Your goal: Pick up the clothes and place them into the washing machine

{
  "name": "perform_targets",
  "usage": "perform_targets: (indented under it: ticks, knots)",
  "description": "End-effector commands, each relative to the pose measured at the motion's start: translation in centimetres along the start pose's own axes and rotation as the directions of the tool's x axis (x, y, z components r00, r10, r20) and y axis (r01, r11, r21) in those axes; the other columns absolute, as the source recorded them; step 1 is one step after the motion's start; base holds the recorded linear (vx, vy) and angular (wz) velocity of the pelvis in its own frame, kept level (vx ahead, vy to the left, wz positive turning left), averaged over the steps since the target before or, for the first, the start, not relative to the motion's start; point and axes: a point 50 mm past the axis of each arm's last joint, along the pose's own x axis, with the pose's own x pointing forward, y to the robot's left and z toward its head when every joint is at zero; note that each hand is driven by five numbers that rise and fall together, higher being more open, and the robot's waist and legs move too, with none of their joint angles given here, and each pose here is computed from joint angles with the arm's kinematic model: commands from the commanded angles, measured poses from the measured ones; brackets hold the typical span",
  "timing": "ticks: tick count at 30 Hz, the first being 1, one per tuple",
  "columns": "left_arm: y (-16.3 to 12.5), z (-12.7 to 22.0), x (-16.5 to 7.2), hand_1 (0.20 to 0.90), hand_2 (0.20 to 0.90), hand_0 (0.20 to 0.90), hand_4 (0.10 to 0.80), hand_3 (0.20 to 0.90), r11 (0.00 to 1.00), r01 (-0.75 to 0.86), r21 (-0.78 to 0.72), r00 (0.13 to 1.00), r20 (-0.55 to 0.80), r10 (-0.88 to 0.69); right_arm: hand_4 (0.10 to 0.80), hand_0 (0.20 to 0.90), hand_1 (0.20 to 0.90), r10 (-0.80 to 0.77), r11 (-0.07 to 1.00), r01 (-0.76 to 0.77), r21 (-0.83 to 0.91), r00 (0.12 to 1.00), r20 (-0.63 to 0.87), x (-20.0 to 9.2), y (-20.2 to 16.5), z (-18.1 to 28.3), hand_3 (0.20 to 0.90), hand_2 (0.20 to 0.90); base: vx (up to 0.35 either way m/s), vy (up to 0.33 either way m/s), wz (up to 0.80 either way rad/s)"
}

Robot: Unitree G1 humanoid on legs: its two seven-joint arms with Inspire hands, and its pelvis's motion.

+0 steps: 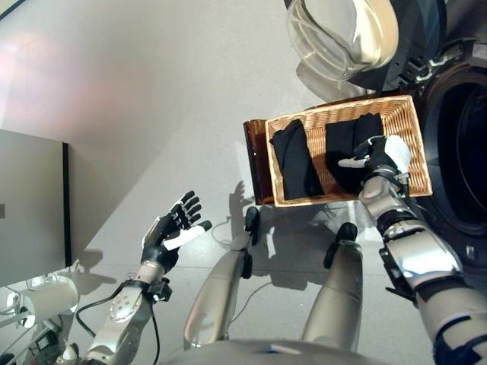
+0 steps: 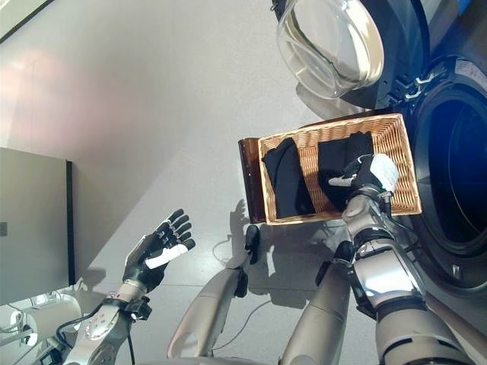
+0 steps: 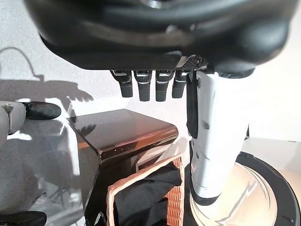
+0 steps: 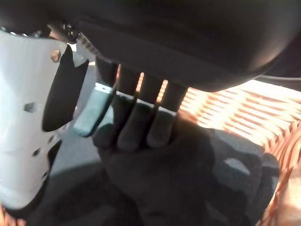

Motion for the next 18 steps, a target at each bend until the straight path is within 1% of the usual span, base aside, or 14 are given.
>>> perform_targets:
  ticks: [1, 13, 15, 16, 17, 18]
  knots:
    - [1.2, 3.7, -0.2, 0.9, 0.9, 0.9, 0.8, 0.9, 0.998, -0.024, 0.064, 0.984, 0.179, 0.012, 0.8, 0.9, 0.9, -0.004, 1.0, 0.004, -0.001, 1.0, -0.018, 0.0, -0.1, -0.5, 0.9, 0.9, 0.0, 0.0, 0.0]
    - [1.4, 4.2, -0.2, 0.9, 0.9, 0.9, 0.8, 0.9, 0.997, -0.021, 0.075, 0.982, 0.19, 0.006, 0.8, 0.9, 0.9, -0.008, 1.0, 0.007, -0.029, 1.0, -0.019, 0.1, -0.4, -0.6, 0.9, 0.9, 0.0, 0.0, 0.0]
    - [1.4, 4.4, -0.3, 0.9, 0.9, 0.9, 0.8, 0.9, 0.997, -0.01, 0.08, 0.981, 0.193, -0.005, 0.8, 0.9, 0.9, 0.015, 0.992, -0.019, -0.122, 0.999, -0.035, 0.2, -0.6, -1.1, 0.9, 0.9, 0.0, 0.0, 0.0]
    - [1.4, 4.4, -0.3, 0.9, 0.9, 0.9, 0.8, 0.9, 0.997, -0.011, 0.08, 0.981, 0.193, -0.005, 0.8, 0.9, 0.9, 0.015, 0.992, -0.019, -0.122, 0.999, -0.035, 0.2, -0.6, -1.1, 0.9, 0.9, 0.0, 0.0, 0.0]
    - [1.4, 4.6, -0.4, 0.9, 0.9, 0.9, 0.8, 0.9, 0.996, -0.003, 0.086, 0.981, 0.191, -0.014, 0.8, 0.9, 0.9, 0.026, 0.977, -0.038, -0.208, 0.998, -0.06, 0.2, -0.7, -1.7, 0.9, 0.9, 0.0, 0.0, 0.0]
    - [1.4, 4.7, -0.4, 0.9, 0.9, 0.9, 0.8, 0.9, 0.996, -0.001, 0.089, 0.981, 0.195, -0.016, 0.8, 0.9, 0.9, 0.034, 0.971, -0.051, -0.234, 0.997, -0.074, 0.2, -0.7, -2.0, 0.9, 0.9, 0.0, 0.0, 0.0]
